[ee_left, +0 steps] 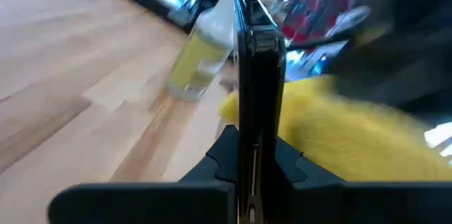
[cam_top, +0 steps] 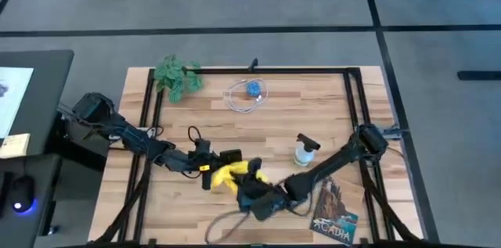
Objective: Apply microfiber cloth
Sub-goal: Wipe the back of the cellphone using a microfiber cloth
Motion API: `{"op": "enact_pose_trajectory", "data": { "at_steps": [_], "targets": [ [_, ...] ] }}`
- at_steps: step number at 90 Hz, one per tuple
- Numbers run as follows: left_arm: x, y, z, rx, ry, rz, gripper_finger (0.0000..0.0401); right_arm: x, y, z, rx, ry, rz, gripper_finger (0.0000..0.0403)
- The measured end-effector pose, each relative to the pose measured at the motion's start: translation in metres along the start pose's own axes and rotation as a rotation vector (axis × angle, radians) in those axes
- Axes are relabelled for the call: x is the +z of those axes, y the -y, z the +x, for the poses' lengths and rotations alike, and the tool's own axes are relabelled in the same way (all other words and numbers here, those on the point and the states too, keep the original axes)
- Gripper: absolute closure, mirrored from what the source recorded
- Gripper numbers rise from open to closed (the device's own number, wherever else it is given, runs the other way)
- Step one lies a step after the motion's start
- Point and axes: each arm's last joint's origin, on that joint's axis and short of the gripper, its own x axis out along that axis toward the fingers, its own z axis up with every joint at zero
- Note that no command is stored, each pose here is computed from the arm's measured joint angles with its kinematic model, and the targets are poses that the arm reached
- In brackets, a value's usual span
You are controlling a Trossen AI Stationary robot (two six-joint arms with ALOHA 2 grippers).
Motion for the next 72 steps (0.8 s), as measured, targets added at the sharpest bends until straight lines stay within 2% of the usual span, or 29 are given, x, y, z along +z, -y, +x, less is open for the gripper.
{"op": "enact_pose_trajectory", "data": {
  "at_steps": [29,52,58,72],
  "targets": [
    [0.002,0.005,0.000,-0.032,0.011,0.032,0.0397,-0.008,0.001,0.012,0.095,-0.029,0.004,0.0402],
    [0.002,0.005,0.000,-0.041,0.010,0.039,0.0397,-0.016,-0.008,0.004,0.157,-0.088,-0.071,0.0403],
    [0.002,0.006,0.001,-0.037,0.016,0.040,0.0396,-0.017,-0.006,0.002,0.112,-0.108,-0.061,0.0403],
    [0.005,0.007,0.001,-0.031,0.037,0.027,0.0394,-0.014,0.005,-0.010,-0.082,-0.133,-0.100,0.0403]
  ]
}}
